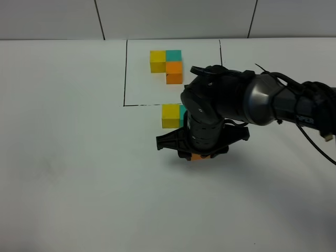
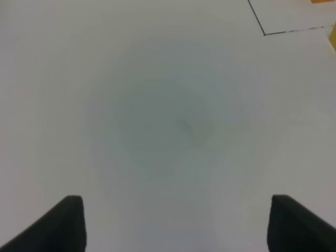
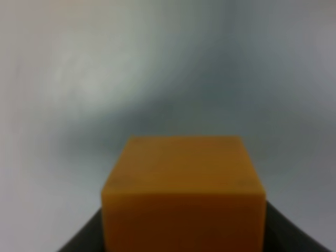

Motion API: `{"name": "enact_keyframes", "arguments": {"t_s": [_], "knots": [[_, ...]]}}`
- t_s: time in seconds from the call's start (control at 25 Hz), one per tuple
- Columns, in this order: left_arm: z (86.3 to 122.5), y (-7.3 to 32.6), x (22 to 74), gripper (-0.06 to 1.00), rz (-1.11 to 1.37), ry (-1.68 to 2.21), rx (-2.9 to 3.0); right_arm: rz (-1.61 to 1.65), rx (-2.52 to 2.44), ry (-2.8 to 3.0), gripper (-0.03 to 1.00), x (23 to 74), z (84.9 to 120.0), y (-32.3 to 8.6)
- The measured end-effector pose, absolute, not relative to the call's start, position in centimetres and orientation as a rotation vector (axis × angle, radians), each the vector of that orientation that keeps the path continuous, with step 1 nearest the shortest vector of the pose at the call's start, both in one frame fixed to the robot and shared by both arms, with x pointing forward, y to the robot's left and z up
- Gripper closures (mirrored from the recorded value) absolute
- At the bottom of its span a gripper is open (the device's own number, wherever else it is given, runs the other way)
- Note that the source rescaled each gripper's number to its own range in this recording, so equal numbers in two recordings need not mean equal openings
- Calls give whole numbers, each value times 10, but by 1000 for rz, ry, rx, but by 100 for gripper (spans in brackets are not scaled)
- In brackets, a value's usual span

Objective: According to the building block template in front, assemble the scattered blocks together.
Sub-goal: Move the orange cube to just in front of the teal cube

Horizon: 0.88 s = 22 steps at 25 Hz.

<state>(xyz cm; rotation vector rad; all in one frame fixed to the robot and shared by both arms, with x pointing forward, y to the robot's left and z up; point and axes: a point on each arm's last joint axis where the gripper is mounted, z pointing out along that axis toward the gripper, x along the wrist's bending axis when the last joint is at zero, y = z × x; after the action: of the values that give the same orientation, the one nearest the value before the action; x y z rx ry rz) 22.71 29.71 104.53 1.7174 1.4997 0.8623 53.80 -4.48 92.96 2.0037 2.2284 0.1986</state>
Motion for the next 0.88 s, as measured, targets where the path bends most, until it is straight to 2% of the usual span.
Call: {"name": "enact_keyframes", "arguments": {"t_s": [0.36,0.88], "knots": [[1045,297,227,30,862,1500,1717,140,1979,2242,97,566,910,-21],[1045,297,227,30,862,1500,1717,125,1984,2216,97,573,885,-19]]}}
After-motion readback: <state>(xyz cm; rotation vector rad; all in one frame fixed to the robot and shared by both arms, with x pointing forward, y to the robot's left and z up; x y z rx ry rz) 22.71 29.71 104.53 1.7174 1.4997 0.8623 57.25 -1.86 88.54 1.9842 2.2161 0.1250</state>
